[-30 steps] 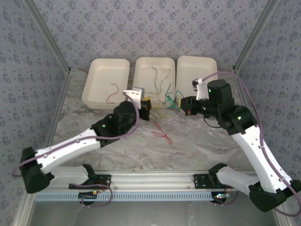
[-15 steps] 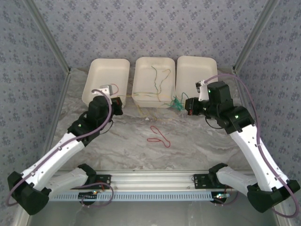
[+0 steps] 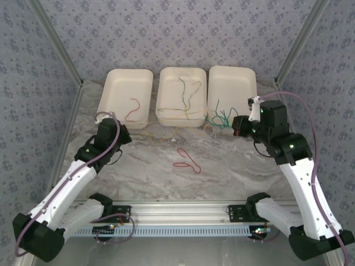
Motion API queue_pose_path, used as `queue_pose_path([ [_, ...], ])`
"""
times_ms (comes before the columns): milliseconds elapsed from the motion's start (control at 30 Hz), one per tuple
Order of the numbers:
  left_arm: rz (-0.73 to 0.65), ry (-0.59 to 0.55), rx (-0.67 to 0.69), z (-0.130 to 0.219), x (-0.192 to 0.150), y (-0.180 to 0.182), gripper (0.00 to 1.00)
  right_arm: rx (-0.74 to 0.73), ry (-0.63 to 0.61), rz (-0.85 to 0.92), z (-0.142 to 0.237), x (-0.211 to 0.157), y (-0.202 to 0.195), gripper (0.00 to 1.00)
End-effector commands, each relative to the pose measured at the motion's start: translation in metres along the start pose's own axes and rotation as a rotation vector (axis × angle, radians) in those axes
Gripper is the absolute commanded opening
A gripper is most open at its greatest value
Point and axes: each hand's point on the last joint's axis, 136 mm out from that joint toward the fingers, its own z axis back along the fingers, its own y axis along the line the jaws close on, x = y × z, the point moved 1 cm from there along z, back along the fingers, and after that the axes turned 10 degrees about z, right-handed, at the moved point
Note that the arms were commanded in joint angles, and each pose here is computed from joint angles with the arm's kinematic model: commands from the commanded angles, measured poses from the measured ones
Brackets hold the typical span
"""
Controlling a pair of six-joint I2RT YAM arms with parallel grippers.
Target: Untangle the cables
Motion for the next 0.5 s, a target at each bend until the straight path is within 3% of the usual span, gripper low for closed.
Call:
queue_pose_path([
  [0,0.023,0.006,0.041,0.004,-0.001,0.009,0.00,-0.081,-0.018,-0.054,0.009,-0.001,-0.020,0.00],
  [233,0.035,-0.015,0.199,0.009,-0.005,0.048,0.00,-0.100,-0.014,-0.080,0.009,-0.006,-0.030,0.00],
  [467,0.095,-0.015,0.279,0.014,-0.004,0.080,0.00,-0.288,-0.056,-0.137,0.031,0.001,-0.072,0.00],
])
